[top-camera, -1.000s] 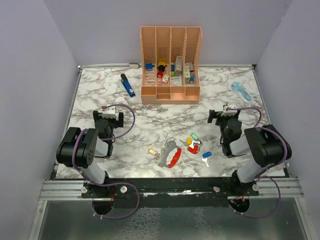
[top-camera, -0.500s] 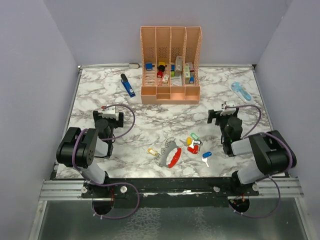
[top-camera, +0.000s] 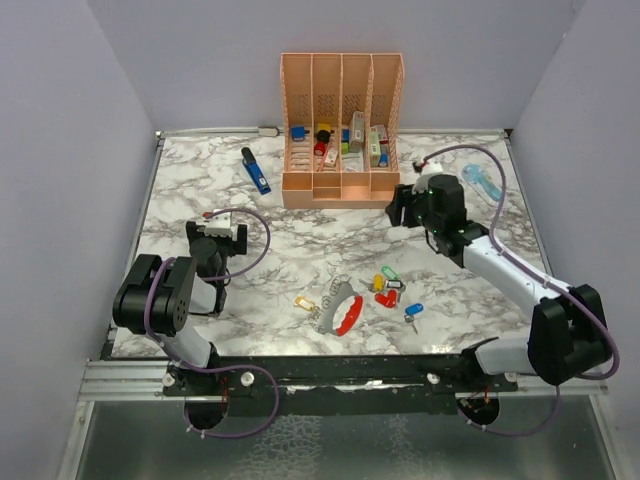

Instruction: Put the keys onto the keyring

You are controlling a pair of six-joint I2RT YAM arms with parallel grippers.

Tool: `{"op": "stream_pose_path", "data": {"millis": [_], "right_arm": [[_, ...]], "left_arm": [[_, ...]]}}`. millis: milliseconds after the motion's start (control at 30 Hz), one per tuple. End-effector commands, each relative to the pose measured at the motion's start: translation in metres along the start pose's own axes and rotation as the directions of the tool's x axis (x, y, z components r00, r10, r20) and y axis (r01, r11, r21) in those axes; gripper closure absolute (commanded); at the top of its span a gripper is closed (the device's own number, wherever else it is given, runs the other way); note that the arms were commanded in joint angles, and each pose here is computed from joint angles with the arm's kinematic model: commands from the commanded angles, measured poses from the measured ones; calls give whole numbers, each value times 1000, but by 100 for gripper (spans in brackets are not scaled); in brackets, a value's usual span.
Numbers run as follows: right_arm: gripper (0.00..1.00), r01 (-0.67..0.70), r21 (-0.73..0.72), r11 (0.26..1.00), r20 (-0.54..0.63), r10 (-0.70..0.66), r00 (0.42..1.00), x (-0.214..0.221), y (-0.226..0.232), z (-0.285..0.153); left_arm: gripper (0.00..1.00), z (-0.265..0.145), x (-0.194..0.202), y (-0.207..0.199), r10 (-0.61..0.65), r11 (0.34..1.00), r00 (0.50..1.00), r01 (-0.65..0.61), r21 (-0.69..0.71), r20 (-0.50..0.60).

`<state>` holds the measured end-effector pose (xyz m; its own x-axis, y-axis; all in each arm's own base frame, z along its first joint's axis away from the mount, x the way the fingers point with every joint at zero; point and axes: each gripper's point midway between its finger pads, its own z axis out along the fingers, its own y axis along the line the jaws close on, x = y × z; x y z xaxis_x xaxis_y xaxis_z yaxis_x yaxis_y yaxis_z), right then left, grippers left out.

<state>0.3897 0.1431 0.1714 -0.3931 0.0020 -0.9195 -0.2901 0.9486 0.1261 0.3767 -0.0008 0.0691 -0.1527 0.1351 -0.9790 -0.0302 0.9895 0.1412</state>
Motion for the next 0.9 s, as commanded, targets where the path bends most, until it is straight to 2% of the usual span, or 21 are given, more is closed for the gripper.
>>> {"op": "stream_pose_path", "data": {"millis": [0,167,267,400,500,600,667,767,867], "right_arm": [[46,-159,-73,985,-409,116,905,77,65,-30],[51,-294,-73,953,-553,206,807,102,111,-50],[55,-314,-48,948,-604,223,765,117,126,-55],[70,-320,-14,947,-647,236,725,136,134,-53],[70,-327,-2,945,-667,242,705,148,142,-48],[69,-320,0,947,-694,230,682,160,151,-45],[68,-309,6,951,-707,222,671,166,154,-43],[66,-299,13,954,-711,219,668,166,157,-42],[65,-294,12,956,-701,218,679,161,158,-40]], "left_arm": [[1,4,-11,4,-19,1000,999,20,-21,40],[2,4,-11,4,-19,1000,999,20,-21,41],[3,3,-13,3,-11,1000,999,11,-9,49],[4,0,-22,0,-7,1000,999,6,19,51],[6,1,-41,-7,7,997,999,-10,70,41],[6,7,-73,-11,36,992,995,-46,113,88],[7,18,-81,-18,51,985,997,-59,163,50],[9,24,-98,-38,45,958,998,-54,282,37],[13,21,-111,-66,37,897,999,-42,440,19]]}}
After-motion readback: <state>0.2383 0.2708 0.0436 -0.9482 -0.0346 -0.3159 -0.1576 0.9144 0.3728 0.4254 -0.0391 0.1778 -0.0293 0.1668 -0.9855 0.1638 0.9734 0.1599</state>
